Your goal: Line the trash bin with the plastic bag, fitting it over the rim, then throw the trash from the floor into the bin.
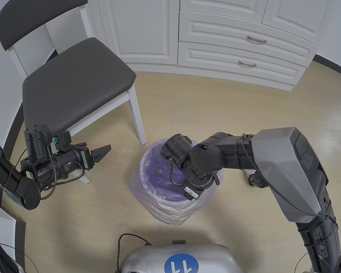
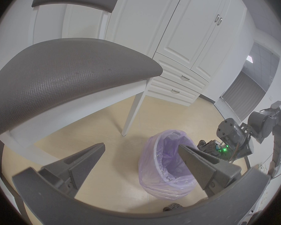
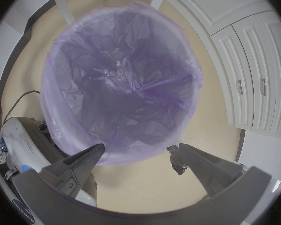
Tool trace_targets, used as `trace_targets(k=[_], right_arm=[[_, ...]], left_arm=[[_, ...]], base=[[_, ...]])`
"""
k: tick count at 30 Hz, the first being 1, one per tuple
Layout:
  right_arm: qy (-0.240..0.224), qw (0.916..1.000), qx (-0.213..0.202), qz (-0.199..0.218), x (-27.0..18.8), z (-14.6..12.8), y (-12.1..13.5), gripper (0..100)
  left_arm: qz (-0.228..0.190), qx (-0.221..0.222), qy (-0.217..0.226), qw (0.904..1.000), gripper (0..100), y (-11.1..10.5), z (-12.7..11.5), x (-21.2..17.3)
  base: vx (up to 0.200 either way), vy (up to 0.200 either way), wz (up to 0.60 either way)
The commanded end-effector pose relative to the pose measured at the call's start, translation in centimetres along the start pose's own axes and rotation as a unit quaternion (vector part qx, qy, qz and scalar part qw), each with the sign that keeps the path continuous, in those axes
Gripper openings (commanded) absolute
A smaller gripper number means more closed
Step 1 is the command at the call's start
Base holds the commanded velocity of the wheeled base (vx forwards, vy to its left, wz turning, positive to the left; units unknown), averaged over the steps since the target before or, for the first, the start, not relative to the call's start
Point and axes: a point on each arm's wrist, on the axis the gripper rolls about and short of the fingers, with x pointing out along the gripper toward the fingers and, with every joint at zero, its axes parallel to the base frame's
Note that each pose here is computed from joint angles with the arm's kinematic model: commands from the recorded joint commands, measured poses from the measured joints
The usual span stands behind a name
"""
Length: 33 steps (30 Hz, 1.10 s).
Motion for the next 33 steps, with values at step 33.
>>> trace_targets(k=[33], right_arm=[[-0.024,0.9997,-0.001,-0.01,3.0,0.6,8.6,100]], left_arm=[[0.001,0.001,-0.008,1.0,100,0.1,0.1,-0.1]], base=[[0.0,0.0,0.0]])
